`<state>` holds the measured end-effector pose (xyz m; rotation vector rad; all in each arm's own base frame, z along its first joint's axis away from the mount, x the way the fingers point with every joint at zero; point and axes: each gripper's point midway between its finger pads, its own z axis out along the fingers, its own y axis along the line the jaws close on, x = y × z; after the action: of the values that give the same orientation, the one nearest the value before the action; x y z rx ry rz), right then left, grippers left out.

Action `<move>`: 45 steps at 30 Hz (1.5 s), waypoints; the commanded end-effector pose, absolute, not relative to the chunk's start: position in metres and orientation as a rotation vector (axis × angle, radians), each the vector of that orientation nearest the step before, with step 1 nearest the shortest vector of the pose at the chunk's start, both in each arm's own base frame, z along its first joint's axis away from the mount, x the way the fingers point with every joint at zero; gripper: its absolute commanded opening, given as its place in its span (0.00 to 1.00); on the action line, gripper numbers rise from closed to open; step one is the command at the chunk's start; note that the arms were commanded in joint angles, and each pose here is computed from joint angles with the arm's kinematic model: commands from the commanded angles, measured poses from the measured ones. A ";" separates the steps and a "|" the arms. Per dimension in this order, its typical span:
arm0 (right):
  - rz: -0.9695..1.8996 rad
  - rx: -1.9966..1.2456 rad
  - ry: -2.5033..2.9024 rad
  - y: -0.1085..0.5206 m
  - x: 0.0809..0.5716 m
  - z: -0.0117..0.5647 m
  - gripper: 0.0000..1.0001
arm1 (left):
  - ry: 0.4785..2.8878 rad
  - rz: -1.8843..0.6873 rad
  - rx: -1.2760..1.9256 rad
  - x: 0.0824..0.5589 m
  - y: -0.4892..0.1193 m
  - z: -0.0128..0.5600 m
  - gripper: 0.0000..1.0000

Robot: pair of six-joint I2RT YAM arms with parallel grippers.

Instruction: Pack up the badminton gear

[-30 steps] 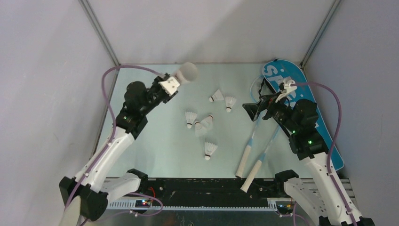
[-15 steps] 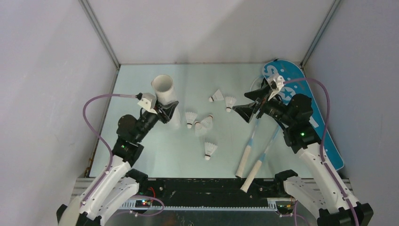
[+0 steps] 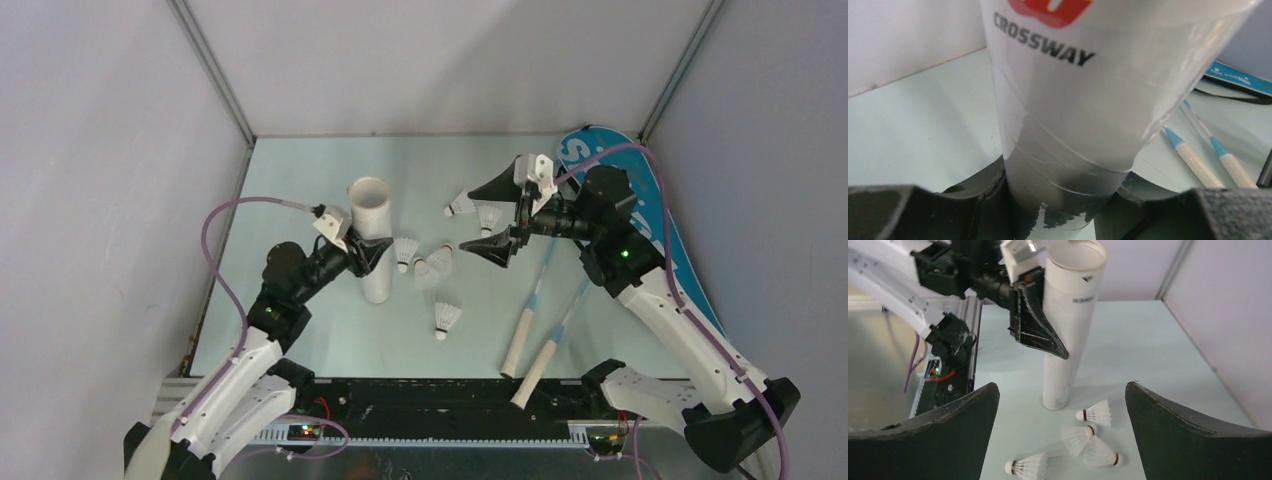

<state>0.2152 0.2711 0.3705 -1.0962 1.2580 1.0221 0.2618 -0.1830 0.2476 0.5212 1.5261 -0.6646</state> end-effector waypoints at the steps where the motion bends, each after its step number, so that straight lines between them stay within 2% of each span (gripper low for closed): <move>1: 0.982 -1.294 1.008 0.283 0.194 0.397 1.00 | 1.582 -0.721 0.670 0.245 -0.197 0.215 0.49; 10: 1.011 -1.419 0.990 0.311 0.203 0.407 0.99 | 1.542 -0.771 0.779 0.243 -0.217 0.227 0.54; 15: 0.978 -1.527 1.013 0.327 0.190 0.404 0.88 | 1.525 -0.777 0.857 0.243 -0.227 0.225 0.55; 26: 0.792 -1.647 1.121 0.356 0.197 0.378 0.80 | 1.554 -0.758 0.912 0.243 -0.231 0.213 0.54; 28: 0.790 -1.647 1.133 0.357 0.198 0.378 0.75 | 1.559 -0.750 0.925 0.242 -0.231 0.211 0.54; 29: 0.794 -1.649 1.140 0.358 0.198 0.377 0.70 | 1.562 -0.745 0.927 0.242 -0.231 0.209 0.54; 32: 0.805 -1.657 1.142 0.357 0.196 0.376 0.45 | 1.562 -0.736 0.932 0.242 -0.230 0.207 0.54; 35: 0.800 -1.670 1.141 0.356 0.194 0.374 0.29 | 1.566 -0.729 0.932 0.242 -0.230 0.206 0.54; 37: 0.795 -1.676 1.134 0.355 0.192 0.375 0.13 | 1.568 -0.726 0.930 0.243 -0.230 0.206 0.54; 38: 0.797 -1.674 1.130 0.355 0.190 0.377 0.02 | 1.570 -0.725 0.930 0.243 -0.230 0.206 0.54; 45: 0.787 -1.583 1.010 0.348 0.181 0.418 0.00 | 1.605 -0.692 0.927 0.246 -0.226 0.197 0.53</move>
<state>0.1927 0.3574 0.3841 -1.6445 1.0928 0.8010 0.2485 -0.2340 0.2419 0.9035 1.4229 -0.7150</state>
